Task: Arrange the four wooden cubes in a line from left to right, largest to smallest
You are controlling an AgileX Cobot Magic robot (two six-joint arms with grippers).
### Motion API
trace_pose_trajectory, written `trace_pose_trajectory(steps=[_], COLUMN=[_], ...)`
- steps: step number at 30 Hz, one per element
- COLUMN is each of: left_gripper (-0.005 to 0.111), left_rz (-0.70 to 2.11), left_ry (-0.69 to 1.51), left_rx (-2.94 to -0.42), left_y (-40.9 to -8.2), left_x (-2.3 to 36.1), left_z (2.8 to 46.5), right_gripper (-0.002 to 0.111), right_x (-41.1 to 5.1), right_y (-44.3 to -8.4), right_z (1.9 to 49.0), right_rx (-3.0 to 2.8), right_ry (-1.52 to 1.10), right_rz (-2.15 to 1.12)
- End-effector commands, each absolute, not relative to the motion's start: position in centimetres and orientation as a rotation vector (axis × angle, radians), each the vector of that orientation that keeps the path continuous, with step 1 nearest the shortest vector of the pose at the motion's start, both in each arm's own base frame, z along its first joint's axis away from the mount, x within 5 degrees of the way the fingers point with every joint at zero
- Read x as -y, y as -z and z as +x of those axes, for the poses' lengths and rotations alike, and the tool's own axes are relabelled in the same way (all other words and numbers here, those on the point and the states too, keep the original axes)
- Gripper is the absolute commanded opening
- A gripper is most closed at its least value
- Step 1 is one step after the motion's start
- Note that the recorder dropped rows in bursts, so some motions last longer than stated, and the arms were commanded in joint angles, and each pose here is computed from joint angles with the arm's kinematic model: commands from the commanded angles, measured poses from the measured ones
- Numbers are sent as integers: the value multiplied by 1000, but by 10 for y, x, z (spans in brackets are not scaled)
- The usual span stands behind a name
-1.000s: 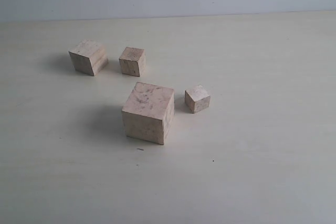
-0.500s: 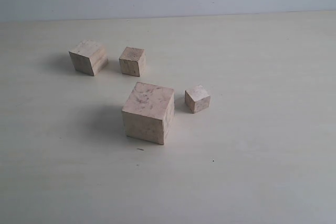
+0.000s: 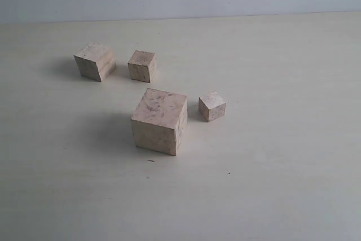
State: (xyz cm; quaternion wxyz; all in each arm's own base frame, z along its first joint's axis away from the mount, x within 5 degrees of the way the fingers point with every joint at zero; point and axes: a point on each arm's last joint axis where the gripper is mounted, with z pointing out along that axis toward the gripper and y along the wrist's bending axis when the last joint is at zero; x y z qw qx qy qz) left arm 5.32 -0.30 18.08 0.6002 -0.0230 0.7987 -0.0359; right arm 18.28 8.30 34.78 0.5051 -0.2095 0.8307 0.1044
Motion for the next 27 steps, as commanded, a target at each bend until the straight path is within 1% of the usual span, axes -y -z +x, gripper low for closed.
trace_pose_trajectory(steps=[1,3,6,11,17,19,22,23,25,27], left_gripper=[0,0,0,0,0,0,0,0,0,0], left_rz=[-51,-51,-51,-51,-51,-51,-51,-51,-51,-51], left_ry=[88,88,88,88,88,88,88,88,88,88], left_rx=[-1838,-1838,-1838,-1838,-1838,-1838,-1838,-1838,-1838,-1838], left_y=[-181,-181,-181,-181,-181,-181,-181,-181,-181,-181], left_x=[3,3,3,3,3,3,3,3,3,3], left_z=[53,53,53,53,53,53,53,53,53,53], right_gripper=[0,0,0,0,0,4,20,28,48,74], right_x=[-131,-152,-178,-203,-208,-209,-210,-212,-217,-224], right_y=[-308,-291,-274,-263,-256,-254,-254,-253,-251,-250], right_z=[224,236,244,254,262,263,262,262,260,258], right_rx=[-2286,-2317,-2287,-2272,-2245,-2253,-2268,-2271,-2239,-2171], right_ry=[-196,-174,-210,-379,-379,-385,-414,-444,-487,-536], right_rz=[-880,-1046,-1181,-1033,-998,-994,-973,-971,-1032,-1119])
